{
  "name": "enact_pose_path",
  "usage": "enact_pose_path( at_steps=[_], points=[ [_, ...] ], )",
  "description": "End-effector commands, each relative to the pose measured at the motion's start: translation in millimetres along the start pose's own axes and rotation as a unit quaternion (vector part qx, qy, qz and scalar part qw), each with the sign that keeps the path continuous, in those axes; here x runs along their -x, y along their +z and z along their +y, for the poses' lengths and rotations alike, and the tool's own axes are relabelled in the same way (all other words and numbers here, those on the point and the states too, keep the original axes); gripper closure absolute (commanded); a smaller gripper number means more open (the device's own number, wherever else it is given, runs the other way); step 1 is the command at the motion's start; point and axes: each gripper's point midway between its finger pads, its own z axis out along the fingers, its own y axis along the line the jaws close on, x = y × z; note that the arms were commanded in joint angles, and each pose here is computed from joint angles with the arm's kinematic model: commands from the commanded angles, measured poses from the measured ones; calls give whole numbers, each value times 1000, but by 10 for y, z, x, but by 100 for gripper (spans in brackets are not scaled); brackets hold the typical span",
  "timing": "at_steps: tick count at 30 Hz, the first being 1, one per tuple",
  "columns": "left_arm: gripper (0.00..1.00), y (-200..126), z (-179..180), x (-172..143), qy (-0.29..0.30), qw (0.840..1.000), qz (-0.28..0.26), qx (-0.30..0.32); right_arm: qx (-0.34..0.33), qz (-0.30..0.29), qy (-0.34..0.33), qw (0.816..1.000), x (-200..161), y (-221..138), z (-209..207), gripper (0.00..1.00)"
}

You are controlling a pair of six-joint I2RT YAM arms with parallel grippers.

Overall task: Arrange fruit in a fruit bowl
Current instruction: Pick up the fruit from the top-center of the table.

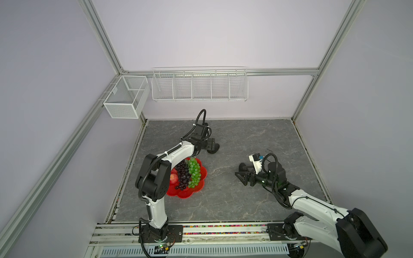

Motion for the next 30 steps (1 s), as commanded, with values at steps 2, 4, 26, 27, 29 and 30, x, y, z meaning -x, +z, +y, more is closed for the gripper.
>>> enact_pose_path(
  at_steps=[2,4,26,27,29,30],
  points=[
    [15,157,-143,-48,74,996,38,-41,12,-11,1,1000,49,-18,35,11],
    [14,210,-200,-79,84,993,46,-67,14,-12,1,1000,57,-17,42,11],
    [28,483,-245,-460,99,990,66,-78,25,-7,3,1000,47,23,58,11],
    [30,485,-224,-443,96,991,62,-70,26,-6,3,1000,43,22,61,11],
    [35,495,-190,-418,91,993,52,-58,24,-6,3,1000,40,21,54,11],
    [37,495,-179,-397,89,993,46,-54,23,-6,3,1000,42,21,51,11]
  ],
)
